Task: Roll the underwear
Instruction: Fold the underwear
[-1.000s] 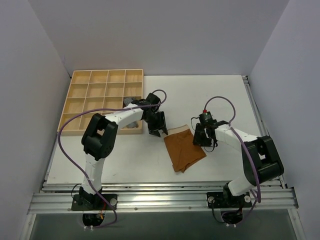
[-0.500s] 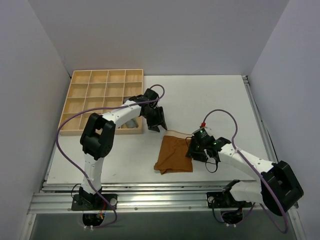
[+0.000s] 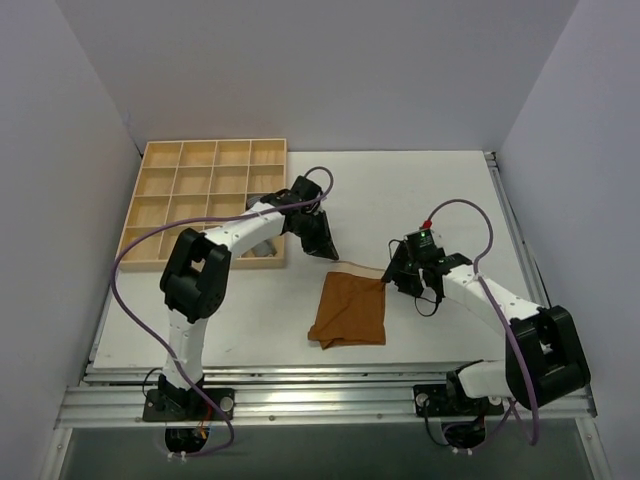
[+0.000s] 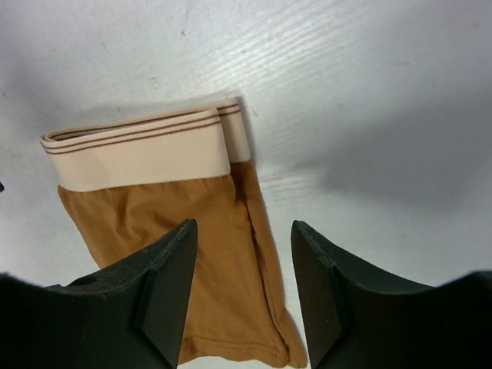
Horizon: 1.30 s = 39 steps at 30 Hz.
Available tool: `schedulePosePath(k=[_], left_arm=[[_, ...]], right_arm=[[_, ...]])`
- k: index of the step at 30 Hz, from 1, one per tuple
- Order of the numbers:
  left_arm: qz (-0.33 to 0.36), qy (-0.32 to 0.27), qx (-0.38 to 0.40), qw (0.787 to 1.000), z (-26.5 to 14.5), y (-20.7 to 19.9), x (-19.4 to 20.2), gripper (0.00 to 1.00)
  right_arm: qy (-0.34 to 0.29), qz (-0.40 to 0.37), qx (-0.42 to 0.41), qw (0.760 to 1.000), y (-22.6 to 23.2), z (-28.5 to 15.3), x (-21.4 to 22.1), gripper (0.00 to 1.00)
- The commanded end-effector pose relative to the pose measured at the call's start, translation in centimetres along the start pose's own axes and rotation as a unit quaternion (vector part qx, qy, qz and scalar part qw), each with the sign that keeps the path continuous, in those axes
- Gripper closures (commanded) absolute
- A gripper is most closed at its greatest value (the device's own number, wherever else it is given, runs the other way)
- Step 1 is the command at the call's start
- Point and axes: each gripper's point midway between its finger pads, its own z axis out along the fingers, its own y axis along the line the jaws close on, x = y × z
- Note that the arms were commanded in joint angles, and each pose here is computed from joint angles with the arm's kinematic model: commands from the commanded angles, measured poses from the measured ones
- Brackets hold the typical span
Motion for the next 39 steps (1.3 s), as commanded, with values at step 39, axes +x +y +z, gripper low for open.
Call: schedulePosePath(k=[39], left_arm=[[-0.020,0.038,-0.045,0.998,6.1,4.3,3.0,0.92]], right_arm=[[0.080,-0.064,-0.084,0.991,0.6,6.2,-0.4,0.68]])
